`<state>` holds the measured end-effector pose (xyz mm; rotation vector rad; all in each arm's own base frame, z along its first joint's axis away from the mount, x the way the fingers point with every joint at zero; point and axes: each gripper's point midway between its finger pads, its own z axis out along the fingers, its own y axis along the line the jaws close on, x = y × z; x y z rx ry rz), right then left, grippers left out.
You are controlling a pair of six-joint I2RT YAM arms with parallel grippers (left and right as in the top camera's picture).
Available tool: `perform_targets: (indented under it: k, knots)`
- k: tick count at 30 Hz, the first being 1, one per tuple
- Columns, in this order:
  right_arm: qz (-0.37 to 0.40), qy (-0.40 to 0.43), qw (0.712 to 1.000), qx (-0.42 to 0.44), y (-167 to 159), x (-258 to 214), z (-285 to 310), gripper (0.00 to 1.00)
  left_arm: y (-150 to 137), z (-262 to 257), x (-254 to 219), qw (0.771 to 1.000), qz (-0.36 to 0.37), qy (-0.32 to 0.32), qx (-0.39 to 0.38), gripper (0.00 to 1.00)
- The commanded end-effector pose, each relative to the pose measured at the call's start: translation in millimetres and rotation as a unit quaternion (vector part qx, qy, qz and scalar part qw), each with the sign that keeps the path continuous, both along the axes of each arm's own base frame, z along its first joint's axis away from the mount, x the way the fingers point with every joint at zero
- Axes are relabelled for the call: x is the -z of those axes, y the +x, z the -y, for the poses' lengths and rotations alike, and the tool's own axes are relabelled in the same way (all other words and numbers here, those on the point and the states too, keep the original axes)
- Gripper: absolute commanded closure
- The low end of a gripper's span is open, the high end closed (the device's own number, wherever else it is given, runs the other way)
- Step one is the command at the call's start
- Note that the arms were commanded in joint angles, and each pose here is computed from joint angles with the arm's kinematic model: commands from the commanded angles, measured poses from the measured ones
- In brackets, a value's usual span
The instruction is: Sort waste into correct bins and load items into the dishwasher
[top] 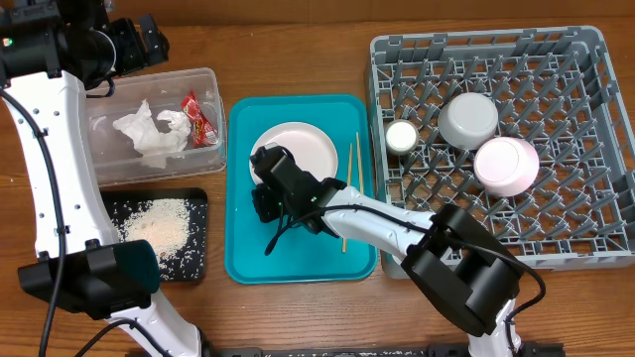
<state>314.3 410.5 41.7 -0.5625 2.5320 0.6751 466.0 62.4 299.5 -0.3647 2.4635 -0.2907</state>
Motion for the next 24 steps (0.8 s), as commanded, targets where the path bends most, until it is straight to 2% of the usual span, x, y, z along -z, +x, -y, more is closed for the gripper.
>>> perform_targets:
  k: [1,5,9,16,19,21,24]
  knots:
    - [0.033,-0.014,0.999,-0.041,5.9,-28.5,-6.0,0.84,-0.2,1.0,-5.6,1.0,0.006,0.001,-0.003,0.0]
    - [0.053,-0.052,0.997,-0.006,17.4,-50.3,14.9,0.85,-0.2,1.0,-5.6,1.0,0.006,0.001,-0.003,0.0]
    - [0.069,-0.105,0.99,0.068,34.8,-52.0,50.0,0.9,-0.2,1.0,-5.6,1.0,0.006,0.001,-0.003,0.0]
    - [0.016,-0.155,0.967,0.199,57.4,-35.4,120.7,0.88,-0.2,1.0,-5.6,1.0,0.006,0.001,-0.003,0.0]
    - [0.006,-0.153,0.961,0.232,69.1,-30.1,140.8,0.81,-0.2,1.0,-5.6,1.0,0.006,0.001,-0.003,0.0]
    - [0.0,-0.148,0.96,0.239,73.4,-26.4,148.0,0.7,-0.2,1.0,-5.8,1.0,0.007,0.001,-0.003,0.0]
    - [-0.022,-0.131,0.963,0.235,74.7,-21.4,148.4,0.62,-0.2,1.0,-5.8,1.0,0.007,0.001,-0.003,0.0]
